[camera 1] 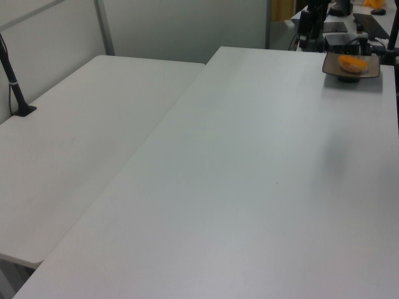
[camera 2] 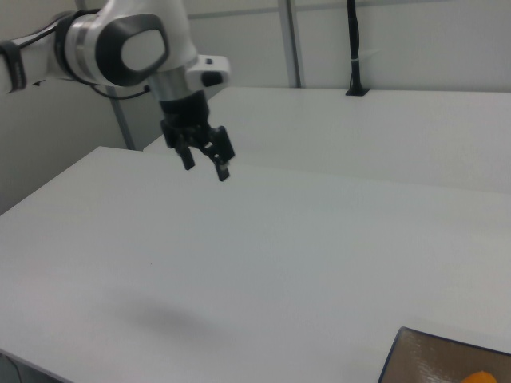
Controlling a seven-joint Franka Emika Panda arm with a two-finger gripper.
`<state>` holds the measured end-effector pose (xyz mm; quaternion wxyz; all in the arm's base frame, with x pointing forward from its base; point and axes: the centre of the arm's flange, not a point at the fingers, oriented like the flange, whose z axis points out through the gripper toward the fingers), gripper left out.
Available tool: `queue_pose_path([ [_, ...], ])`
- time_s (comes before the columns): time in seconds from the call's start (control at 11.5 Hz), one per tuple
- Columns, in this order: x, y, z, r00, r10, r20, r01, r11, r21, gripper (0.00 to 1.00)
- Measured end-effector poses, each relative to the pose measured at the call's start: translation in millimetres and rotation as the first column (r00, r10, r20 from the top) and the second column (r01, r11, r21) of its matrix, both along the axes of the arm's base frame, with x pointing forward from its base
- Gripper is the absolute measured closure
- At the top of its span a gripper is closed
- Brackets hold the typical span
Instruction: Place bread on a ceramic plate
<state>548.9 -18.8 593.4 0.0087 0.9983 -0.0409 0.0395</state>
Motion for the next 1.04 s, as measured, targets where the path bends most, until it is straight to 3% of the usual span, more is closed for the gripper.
queue_pose_path([
  [0.26, 6, 47, -16, 0.999, 0.026, -0.027, -0.027, 0.999, -0.031, 0.00],
  [1.04, 13, 50, -29, 0.999, 0.018, -0.047, -0.017, 1.000, 0.021, 0.00],
])
